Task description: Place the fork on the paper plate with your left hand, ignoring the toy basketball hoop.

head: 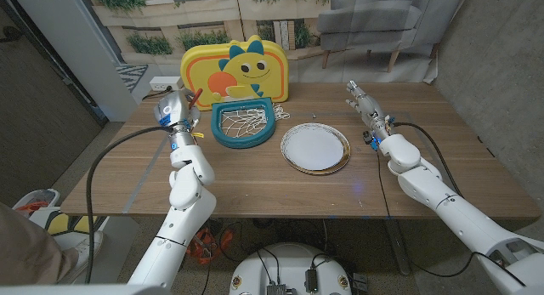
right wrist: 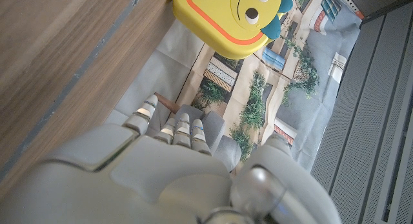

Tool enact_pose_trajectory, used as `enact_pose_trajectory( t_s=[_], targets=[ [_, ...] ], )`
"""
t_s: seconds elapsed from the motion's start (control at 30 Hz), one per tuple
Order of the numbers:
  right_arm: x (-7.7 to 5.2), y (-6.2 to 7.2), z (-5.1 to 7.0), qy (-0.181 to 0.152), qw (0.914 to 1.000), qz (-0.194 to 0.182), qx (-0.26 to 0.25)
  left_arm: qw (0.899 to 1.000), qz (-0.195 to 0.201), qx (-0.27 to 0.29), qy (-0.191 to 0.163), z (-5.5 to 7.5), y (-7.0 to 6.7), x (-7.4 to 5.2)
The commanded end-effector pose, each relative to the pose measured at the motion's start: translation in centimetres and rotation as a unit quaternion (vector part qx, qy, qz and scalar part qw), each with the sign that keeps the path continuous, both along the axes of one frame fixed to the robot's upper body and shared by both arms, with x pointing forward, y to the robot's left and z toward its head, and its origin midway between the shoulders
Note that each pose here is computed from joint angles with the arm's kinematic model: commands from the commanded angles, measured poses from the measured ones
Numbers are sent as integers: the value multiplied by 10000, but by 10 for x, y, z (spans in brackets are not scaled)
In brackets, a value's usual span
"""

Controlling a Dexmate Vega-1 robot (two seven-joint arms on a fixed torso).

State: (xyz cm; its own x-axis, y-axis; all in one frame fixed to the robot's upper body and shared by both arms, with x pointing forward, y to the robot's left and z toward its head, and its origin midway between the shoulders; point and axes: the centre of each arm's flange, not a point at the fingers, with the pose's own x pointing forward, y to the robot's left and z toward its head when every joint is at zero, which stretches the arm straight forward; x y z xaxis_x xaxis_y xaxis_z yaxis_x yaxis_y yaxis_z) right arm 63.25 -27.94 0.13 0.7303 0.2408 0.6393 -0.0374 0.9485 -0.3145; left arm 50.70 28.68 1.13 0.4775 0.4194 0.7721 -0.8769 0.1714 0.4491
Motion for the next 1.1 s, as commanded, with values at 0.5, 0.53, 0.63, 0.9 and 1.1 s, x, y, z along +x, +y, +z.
enact_pose_trajectory(
  t_s=[0.5, 0.53, 0.63, 0.9, 1.1],
  targets=[
    [-1, 0, -6, 37, 10000, -18, 47, 9983, -397, 421, 28, 5, -23, 13],
    [-1, 0, -5, 37, 10000, -20, 45, 9981, -417, 445, 35, 5, -24, 13],
    [0, 1, -6, 36, 10000, -17, 40, 9976, -458, 512, 58, 6, -26, 15],
    [0, 0, -7, 35, 9999, -44, 88, 9966, -575, 585, 65, 9, -31, 19],
    [-1, -1, -8, 14, 9999, -63, 126, 9956, -660, 657, 88, 9, -34, 22]
  ],
)
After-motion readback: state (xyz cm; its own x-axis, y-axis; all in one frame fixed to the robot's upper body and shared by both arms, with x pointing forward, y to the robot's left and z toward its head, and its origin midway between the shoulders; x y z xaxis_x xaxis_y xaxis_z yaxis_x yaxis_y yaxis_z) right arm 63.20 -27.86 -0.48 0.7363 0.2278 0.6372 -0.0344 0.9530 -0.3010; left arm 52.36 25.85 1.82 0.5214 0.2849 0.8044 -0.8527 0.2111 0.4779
